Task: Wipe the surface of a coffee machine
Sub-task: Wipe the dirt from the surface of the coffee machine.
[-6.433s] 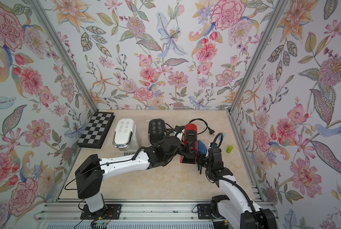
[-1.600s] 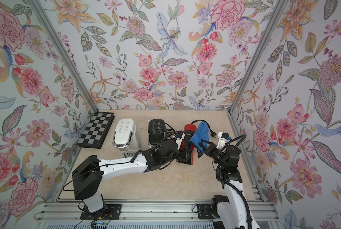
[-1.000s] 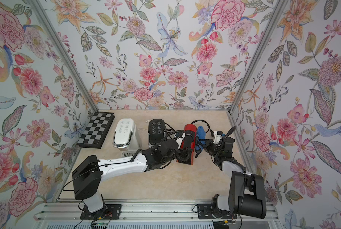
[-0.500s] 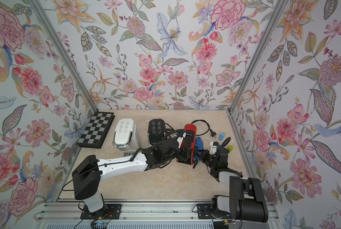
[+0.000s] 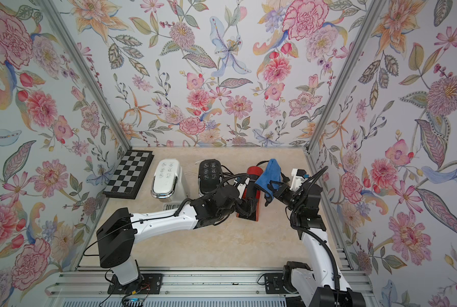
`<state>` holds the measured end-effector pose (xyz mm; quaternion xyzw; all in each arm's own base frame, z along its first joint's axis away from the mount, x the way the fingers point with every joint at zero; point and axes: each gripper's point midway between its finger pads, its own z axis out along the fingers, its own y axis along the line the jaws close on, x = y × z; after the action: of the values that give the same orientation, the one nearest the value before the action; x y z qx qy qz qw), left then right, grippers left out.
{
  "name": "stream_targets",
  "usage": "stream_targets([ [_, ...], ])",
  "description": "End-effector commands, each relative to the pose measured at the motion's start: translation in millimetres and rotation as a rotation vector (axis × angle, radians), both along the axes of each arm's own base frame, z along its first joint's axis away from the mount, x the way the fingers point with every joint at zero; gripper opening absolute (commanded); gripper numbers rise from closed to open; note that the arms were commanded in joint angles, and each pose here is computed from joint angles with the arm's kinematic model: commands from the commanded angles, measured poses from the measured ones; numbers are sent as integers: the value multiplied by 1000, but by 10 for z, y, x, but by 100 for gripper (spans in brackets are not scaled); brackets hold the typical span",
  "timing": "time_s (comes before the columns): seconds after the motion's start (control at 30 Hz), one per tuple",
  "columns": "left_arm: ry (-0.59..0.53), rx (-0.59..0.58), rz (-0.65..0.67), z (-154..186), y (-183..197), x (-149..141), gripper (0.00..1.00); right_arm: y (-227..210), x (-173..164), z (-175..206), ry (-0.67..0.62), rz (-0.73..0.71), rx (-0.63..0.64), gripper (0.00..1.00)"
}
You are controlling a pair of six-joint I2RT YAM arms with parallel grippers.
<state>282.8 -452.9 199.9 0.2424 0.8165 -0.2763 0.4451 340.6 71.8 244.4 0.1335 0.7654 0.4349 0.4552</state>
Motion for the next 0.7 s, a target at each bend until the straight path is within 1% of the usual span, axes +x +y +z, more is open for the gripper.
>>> stream_targets([
  [0.0, -7, 0, 56, 54, 121, 132, 89, 37, 289, 374, -90, 94, 81, 0],
  [0.1, -5, -3, 70, 41, 153, 136, 88, 82, 555, 502, -107, 171, 140, 0],
  [0.17, -2, -6, 79, 48, 167, 135, 87, 42, 704, 508, -105, 184, 153, 0],
  [0.3, -3, -14, 80, 122, 195, 123, 87, -118, 982, 209, -43, 167, 144, 0],
  [0.47, -24, -8, 96, 228, 249, 127, 88, -160, 1226, -139, 3, 182, 194, 0],
  [0.53, -31, -1, 97, 267, 255, 133, 88, -105, 1300, -186, 1, 220, 189, 0],
  [0.57, -34, 3, 101, 280, 263, 141, 87, -47, 1336, -165, -8, 262, 194, 0],
  [0.67, -36, 4, 100, 279, 249, 147, 88, 130, 1328, -46, -56, 359, 260, 0],
])
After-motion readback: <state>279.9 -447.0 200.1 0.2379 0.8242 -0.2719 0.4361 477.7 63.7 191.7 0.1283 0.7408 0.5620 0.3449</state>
